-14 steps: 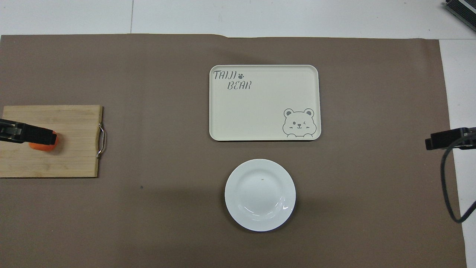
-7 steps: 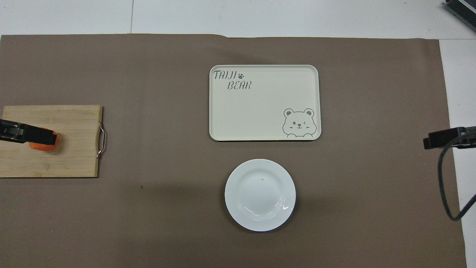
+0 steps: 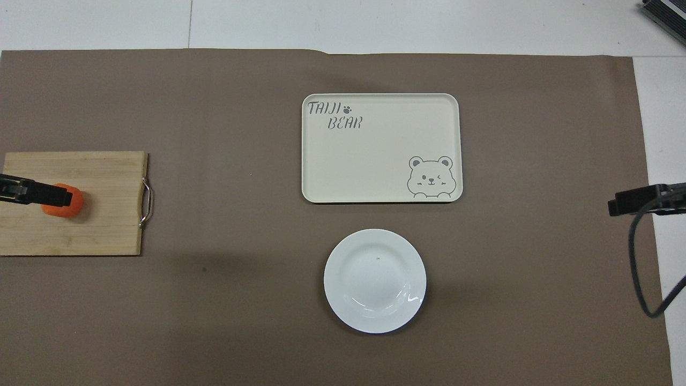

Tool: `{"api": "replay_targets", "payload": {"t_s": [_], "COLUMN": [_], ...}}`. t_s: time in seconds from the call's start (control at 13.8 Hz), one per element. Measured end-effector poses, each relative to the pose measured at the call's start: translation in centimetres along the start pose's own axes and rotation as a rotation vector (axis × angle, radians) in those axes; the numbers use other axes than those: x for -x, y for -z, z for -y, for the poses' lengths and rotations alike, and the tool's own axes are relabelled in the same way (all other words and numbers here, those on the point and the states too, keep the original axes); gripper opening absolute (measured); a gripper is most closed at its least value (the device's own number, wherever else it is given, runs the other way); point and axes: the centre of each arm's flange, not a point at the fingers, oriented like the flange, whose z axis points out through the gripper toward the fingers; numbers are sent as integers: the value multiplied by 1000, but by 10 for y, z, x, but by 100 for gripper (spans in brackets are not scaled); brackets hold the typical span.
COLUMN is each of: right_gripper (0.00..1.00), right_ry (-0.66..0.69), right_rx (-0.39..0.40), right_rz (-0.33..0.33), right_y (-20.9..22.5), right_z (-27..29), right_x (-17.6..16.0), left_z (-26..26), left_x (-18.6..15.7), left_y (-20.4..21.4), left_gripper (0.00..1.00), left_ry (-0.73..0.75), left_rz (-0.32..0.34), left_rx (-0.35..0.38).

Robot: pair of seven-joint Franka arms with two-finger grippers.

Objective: Place orange and plate with both arms

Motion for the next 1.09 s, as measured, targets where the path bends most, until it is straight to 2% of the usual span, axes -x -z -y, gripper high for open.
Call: {"api": "replay_targets", "payload": {"t_s": [0.51,0.94,1.09], "right_gripper": [100,100,100], "right_ry": [-2,-2,1], "right_rx": [-1,-3,-33], "right_rz": [20,15,15], "right_y": [-9,-29,-45], "right_z": [-1,-1,4], "right_x": [0,-6,-10], "left_z": [53,98,117], "left_x": [6,8,10], "left_y": [-63,-149,-183], "left_gripper": [100,100,100], "left_ry": [-43,-66,-80], "left_rz": [-16,-25,-22], "left_rx": [-9,-16,-16]}}
